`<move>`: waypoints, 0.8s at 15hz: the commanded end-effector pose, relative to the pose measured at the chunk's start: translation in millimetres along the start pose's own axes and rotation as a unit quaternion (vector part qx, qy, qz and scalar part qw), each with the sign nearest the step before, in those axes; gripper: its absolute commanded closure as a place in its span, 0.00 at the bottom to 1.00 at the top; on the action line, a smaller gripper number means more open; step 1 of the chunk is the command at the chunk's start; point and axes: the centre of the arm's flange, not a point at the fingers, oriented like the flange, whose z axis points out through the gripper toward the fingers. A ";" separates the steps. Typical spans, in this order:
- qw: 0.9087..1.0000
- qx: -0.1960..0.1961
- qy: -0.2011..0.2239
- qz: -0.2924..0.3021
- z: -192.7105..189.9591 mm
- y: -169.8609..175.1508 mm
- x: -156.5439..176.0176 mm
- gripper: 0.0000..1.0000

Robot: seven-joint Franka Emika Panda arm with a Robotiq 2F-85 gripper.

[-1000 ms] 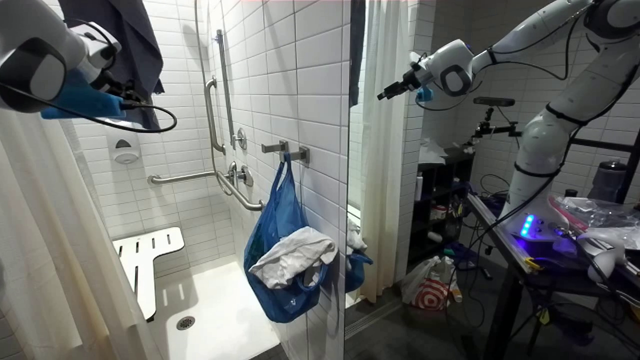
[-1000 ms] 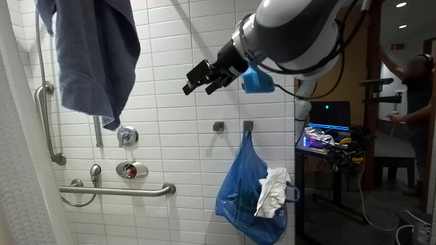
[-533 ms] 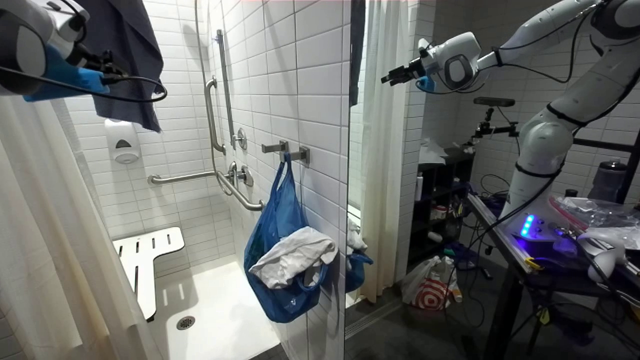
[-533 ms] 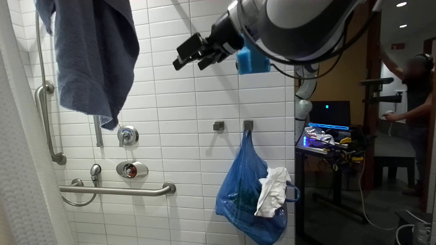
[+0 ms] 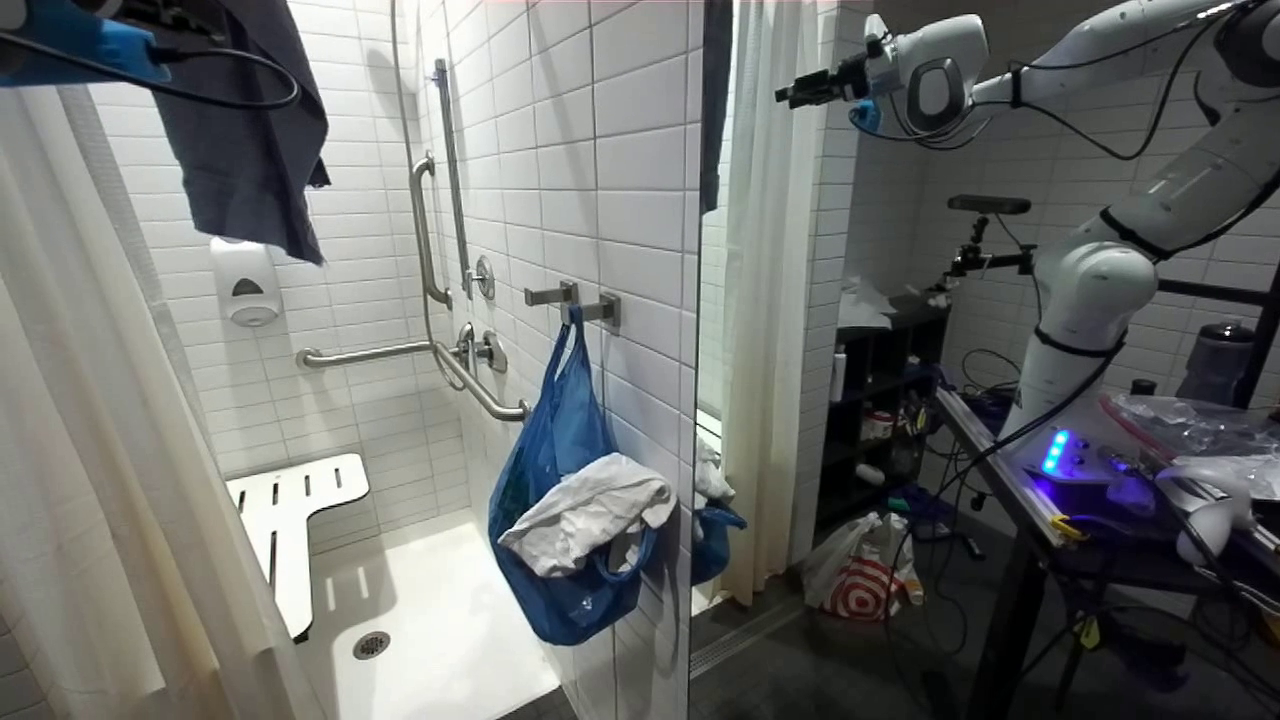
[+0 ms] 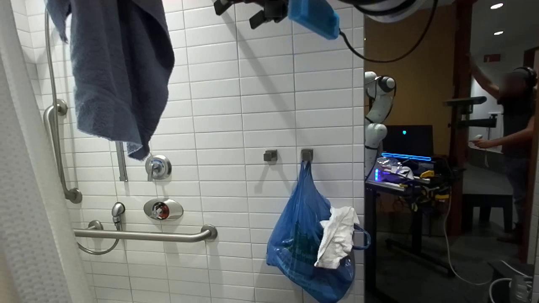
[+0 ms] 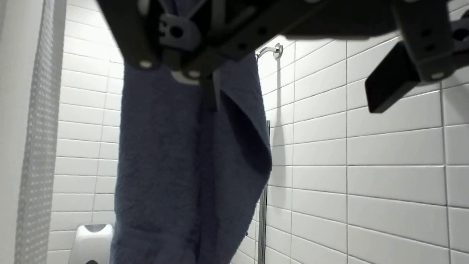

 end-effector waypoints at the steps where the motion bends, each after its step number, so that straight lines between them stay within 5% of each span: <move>1: 1.000 0.001 -0.003 0.000 0.8 -0.9 -2.9 0.00; 12: 1.000 0.001 -0.007 0.001 2.9 0.1 -8.2 0.00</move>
